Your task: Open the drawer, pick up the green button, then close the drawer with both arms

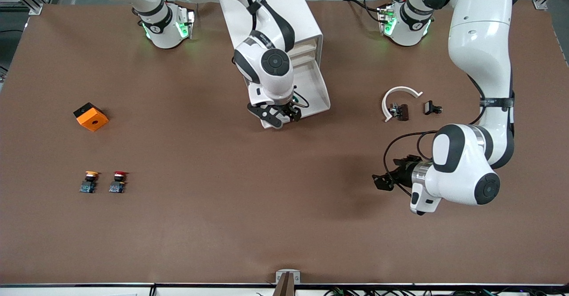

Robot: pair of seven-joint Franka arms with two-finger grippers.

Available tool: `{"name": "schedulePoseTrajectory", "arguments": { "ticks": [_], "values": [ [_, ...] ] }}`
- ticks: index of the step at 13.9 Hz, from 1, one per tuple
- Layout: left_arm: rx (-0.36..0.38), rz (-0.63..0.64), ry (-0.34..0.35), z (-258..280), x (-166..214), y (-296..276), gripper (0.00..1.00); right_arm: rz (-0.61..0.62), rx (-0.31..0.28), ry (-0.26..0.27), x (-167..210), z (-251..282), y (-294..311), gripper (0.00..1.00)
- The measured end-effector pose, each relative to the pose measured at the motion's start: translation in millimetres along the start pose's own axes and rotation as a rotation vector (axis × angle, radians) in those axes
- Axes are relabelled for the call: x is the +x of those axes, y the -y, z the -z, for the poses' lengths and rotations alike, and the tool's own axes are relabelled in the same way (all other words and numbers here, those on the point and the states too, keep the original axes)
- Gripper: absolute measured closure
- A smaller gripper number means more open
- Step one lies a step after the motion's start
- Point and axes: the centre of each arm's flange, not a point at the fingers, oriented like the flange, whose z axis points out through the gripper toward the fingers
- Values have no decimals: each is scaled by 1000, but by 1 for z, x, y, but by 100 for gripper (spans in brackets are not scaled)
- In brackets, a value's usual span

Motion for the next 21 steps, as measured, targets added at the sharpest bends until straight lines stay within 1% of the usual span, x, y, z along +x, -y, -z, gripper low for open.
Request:
{"name": "schedulePoseTrajectory", "arguments": {
  "ticks": [3,5,9,12,13,14,15,16,17,18,21],
  "values": [
    [37,-82,-144,26,4,0,0,-13,-6,-6,-1,-6,0,0],
    [25,-122,-202,37,3,-5,0,-22,-5,-7,-1,-5,1,0],
    [-21,-138,-276,61,-1,-11,0,-21,-5,-7,-6,-5,1,0],
    [-36,-138,-295,74,-3,-9,0,-16,-6,-7,-11,-6,2,0],
    [-41,-138,-301,79,-4,-9,0,-17,-6,-7,-12,-6,2,7],
    [-46,-138,-308,82,-4,-9,0,-18,-5,-7,-12,-5,2,20],
    [-51,-139,-316,84,-4,-9,0,-19,-1,-8,-12,-3,3,30],
    [-54,-140,-320,84,-4,-9,0,-22,0,-8,-12,-3,4,44],
    [-54,-142,-321,84,-4,-10,0,-32,-4,-8,-12,-3,3,53],
    [-52,-148,-319,83,-5,-10,0,-40,-4,-8,-12,-3,3,59],
    [-42,-161,-309,75,-8,-14,0,-48,7,-12,-9,2,6,59]
  ]
}}
